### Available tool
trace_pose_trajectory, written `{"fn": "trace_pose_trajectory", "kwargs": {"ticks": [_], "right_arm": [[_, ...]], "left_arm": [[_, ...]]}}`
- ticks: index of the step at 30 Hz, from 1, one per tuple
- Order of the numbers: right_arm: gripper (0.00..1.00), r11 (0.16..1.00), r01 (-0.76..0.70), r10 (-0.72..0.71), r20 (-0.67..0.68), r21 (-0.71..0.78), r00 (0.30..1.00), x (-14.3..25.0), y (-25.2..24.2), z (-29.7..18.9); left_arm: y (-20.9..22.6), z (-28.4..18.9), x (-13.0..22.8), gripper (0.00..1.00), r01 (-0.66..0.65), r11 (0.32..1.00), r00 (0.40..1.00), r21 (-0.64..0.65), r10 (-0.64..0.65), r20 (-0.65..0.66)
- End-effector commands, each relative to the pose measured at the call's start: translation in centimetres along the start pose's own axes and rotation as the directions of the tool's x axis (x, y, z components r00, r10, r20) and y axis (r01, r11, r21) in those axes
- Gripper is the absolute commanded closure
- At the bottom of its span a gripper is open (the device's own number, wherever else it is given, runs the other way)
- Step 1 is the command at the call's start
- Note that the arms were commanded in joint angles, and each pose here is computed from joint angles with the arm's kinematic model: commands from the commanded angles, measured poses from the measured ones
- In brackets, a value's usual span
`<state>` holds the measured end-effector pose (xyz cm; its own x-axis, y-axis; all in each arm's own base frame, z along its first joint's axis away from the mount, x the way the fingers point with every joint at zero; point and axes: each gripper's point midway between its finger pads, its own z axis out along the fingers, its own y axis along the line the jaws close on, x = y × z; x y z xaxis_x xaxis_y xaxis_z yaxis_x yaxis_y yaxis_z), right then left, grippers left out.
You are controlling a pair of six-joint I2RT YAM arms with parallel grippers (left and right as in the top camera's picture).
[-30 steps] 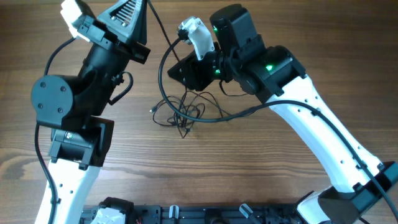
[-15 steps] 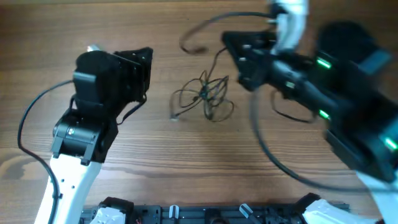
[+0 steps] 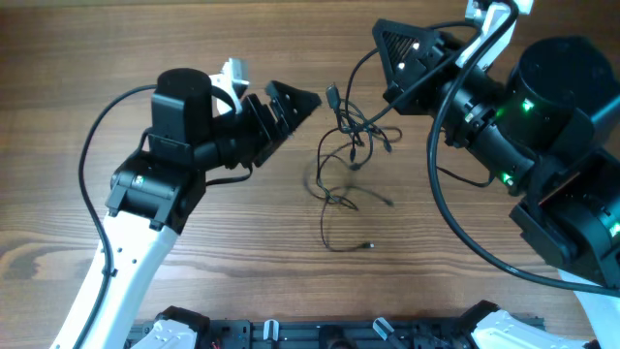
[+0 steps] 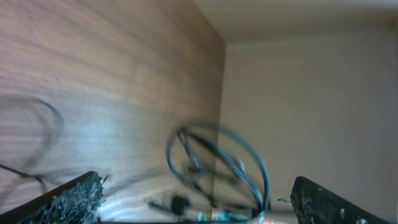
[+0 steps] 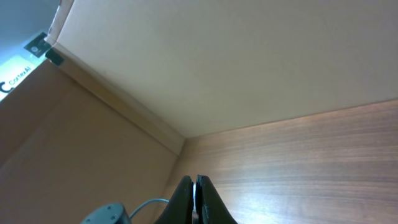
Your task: Untangle cables
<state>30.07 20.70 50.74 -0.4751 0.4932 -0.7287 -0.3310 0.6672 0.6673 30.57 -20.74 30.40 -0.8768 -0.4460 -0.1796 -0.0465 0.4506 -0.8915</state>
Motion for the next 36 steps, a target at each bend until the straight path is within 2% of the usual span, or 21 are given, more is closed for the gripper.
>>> {"fn": "trace_pose_trajectory", "kwargs": {"ticks": [1, 5, 7, 9, 10, 12, 15, 16, 17, 19, 20, 21, 24, 27, 28, 31, 36], "right_arm": [[0.96, 0.999, -0.039, 0.039, 0.012, 0.008, 0.999, -0.2, -0.1, 0.5], [0.96, 0.999, -0.048, 0.048, -0.004, -0.002, 0.999, 0.1, 0.0, 0.6], [0.96, 0.999, -0.044, 0.044, -0.007, 0.001, 0.999, 0.1, 0.0, 0.6], [0.96, 0.999, -0.044, 0.044, -0.007, 0.001, 0.999, 0.1, 0.0, 0.6], [0.96, 0.999, -0.044, 0.044, -0.008, 0.002, 0.999, 0.2, -0.1, 0.6], [0.96, 0.999, -0.043, 0.043, -0.009, 0.003, 0.999, 0.2, -0.1, 0.6], [0.96, 0.999, -0.042, 0.042, -0.013, 0.012, 0.999, 0.3, -0.3, 0.6], [0.96, 0.999, -0.042, 0.042, -0.014, 0.026, 0.999, 0.4, -0.6, 0.7], [0.96, 0.999, -0.042, 0.042, -0.013, 0.035, 0.999, 0.4, -0.8, 0.7], [0.96, 0.998, -0.042, 0.043, -0.023, 0.048, 0.999, 0.7, -1.1, 0.9], [0.96, 0.998, -0.043, 0.045, -0.035, 0.052, 0.998, 1.0, -1.2, 1.0], [0.96, 0.998, -0.043, 0.045, -0.040, 0.055, 0.998, 1.1, -1.3, 1.0], [0.95, 0.996, -0.068, 0.070, -0.037, 0.054, 0.997, 1.1, -1.2, 1.0], [0.96, 0.991, -0.129, 0.131, -0.041, 0.043, 0.990, 1.2, -1.0, 1.0], [0.96, 0.991, -0.132, 0.133, -0.048, 0.021, 0.990, 1.2, -0.5, 1.0], [0.96, 0.986, -0.165, 0.164, -0.063, -0.010, 0.984, 1.2, 0.1, 1.0], [0.96, 0.981, -0.188, 0.183, -0.087, -0.042, 0.979, 1.5, 0.8, 1.0]], "left_arm": [[-0.1, 1.1, 1.4, 0.00, 0.008, 1.000, 0.999, -0.006, -0.009, -0.049], [1.0, 3.0, 2.0, 0.00, 0.165, 0.984, 0.983, -0.060, -0.169, -0.077], [1.7, 3.9, 2.3, 0.00, 0.165, 0.983, 0.980, -0.085, -0.173, -0.097], [2.7, 4.7, 2.3, 0.10, 0.130, 0.986, 0.984, -0.107, -0.142, -0.112], [3.2, 5.1, 2.3, 0.18, 0.121, 0.985, 0.984, -0.120, -0.135, -0.119], [4.2, 5.7, 2.4, 0.44, 0.136, 0.979, 0.979, -0.152, -0.157, -0.131], [4.4, 5.9, 2.6, 0.72, 0.143, 0.977, 0.976, -0.157, -0.166, -0.142], [4.3, 5.9, 2.7, 0.88, 0.145, 0.978, 0.974, -0.153, -0.168, -0.151], [4.3, 5.9, 2.7, 0.96, 0.144, 0.978, 0.974, -0.154, -0.167, -0.150], [4.3, 5.8, 2.4, 0.95, 0.151, 0.977, 0.974, -0.148, -0.172, -0.145], [3.5, 5.5, 1.9, 0.61, 0.149, 0.983, 0.974, -0.105, -0.164, -0.157], [2.8, 5.3, 1.5, 0.45, 0.144, 0.988, 0.973, -0.061, -0.153, -0.171], [0.4, 4.3, 0.2, 0.41, 0.108, 0.991, 0.975, 0.082, -0.089, -0.204], [0.5, 4.2, -0.2, 0.34, 0.046, 0.994, 0.982, 0.098, -0.027, -0.189], [0.6, 4.2, -0.2, 0.26, 0.023, 0.995, 0.983, 0.096, -0.005, -0.186], [0.6, 4.5, -0.1, 0.20, 0.016, 0.996, 0.984, 0.086, 0.000, -0.177], [0.7, 4.8, 0.0, 0.15, 0.154, 0.987, 0.975, 0.046, -0.145, -0.171]]}}
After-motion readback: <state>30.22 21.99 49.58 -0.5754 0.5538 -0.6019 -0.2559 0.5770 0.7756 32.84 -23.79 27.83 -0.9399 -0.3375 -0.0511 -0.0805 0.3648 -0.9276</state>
